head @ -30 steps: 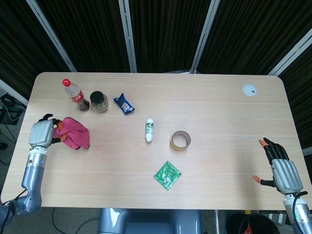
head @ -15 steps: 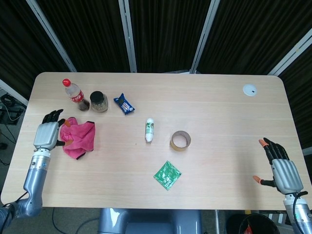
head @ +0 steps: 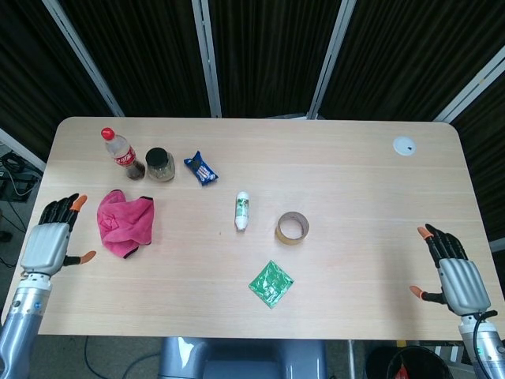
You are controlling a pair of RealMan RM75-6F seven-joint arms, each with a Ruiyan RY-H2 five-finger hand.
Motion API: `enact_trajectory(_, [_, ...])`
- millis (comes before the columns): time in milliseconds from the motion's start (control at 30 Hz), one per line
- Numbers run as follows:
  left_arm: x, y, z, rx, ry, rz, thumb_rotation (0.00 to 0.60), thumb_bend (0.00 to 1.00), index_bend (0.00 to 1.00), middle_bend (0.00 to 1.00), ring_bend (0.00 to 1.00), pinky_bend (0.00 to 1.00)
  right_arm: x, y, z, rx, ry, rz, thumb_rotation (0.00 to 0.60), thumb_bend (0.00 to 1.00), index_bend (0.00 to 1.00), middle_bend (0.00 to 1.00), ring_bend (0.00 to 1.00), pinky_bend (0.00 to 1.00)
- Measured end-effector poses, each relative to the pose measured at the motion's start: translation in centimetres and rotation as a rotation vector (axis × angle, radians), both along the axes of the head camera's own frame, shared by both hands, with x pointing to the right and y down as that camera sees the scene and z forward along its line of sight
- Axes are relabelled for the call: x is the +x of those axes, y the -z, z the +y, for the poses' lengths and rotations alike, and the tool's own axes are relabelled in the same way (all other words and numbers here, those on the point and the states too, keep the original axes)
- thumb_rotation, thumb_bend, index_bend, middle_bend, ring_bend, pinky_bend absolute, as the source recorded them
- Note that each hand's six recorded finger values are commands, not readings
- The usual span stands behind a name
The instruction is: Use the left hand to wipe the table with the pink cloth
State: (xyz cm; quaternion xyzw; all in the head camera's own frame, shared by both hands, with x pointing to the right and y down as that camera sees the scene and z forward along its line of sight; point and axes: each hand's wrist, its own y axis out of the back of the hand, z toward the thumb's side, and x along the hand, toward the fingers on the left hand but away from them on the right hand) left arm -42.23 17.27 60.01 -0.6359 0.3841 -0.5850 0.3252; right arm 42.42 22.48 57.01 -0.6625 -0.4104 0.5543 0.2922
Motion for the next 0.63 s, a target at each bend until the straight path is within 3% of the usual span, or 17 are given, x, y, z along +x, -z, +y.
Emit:
enact_trajectory(333, [-3.5,3.4,5.5,0.015,-0.014,-0.107,0.600,0.00,0.00,0.00,0.00,0.00,-0.2,0.3,-0.1,0.032,0.041,0.015,0.600,0.00,0.00,0.00,0.00,0.00])
enact_trajectory(633, [-4.1,3.9,6.1,0.053,-0.012,-0.089,0.600,0.00,0.00,0.00,0.00,0.00,-0.3,0.4,-0.1,0.057,0.048,0.023,0.600,0.00,0.00,0.00,0.00,0.00])
